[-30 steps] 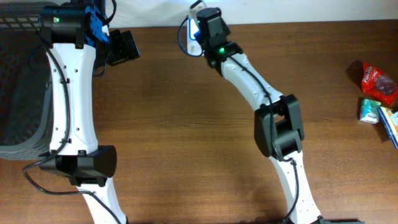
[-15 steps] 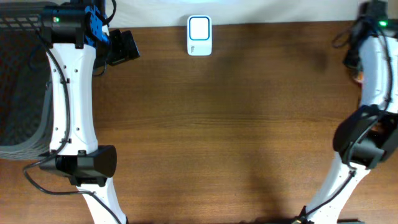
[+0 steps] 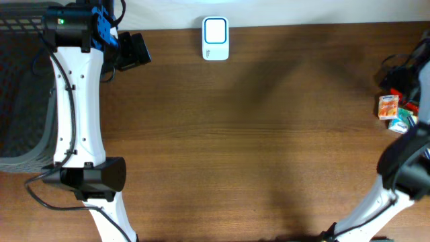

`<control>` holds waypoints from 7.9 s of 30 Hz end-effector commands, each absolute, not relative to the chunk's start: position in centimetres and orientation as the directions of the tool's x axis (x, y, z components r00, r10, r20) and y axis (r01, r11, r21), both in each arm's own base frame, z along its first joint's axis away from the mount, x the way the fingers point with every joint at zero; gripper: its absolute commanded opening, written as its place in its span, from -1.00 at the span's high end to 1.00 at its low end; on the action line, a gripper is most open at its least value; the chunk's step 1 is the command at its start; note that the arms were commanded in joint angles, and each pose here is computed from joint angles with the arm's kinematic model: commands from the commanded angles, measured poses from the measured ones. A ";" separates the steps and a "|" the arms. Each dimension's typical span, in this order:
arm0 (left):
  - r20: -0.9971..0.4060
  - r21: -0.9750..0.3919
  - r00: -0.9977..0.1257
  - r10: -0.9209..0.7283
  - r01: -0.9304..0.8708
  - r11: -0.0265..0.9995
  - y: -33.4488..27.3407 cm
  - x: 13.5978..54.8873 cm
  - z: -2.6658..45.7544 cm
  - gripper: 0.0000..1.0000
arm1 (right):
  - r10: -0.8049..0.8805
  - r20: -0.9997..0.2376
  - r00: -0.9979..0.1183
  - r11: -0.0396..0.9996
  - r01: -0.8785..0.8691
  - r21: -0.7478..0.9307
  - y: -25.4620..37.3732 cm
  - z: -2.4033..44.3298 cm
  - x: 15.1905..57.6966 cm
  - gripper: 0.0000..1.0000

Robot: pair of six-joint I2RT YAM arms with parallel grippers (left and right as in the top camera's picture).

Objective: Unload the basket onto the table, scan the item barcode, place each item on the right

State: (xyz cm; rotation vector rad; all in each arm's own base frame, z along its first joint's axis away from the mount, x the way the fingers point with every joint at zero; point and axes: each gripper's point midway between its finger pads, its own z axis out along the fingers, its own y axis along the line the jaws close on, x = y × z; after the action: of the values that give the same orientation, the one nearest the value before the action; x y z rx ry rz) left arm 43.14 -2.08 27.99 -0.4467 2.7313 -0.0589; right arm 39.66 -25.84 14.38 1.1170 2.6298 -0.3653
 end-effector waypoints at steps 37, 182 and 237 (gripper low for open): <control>-0.378 -0.097 -0.873 -0.308 -0.294 0.951 -1.9 42.8 28.9 -0.98 | 0.111 -0.702 -0.703 0.977 -0.053 0.208 5.4 20.4 24.4 -0.97; -0.997 0.000 -0.081 0.000 0.000 1.000 -0.3 24.6 15.6 -0.98 | 0.006 -0.997 -0.080 1.000 -0.025 0.008 0.6 15.5 24.6 -0.97; -0.997 -0.001 -0.081 0.000 0.010 1.000 -0.4 24.6 15.6 -0.98 | -0.054 -0.996 -0.077 0.999 0.001 -0.054 0.1 15.6 24.6 -0.97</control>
State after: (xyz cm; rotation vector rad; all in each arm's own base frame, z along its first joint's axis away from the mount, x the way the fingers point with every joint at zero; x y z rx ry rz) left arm 24.61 -0.25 15.74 -0.0021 1.6484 0.0012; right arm 24.59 0.45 15.91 -0.0552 1.6438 -0.0315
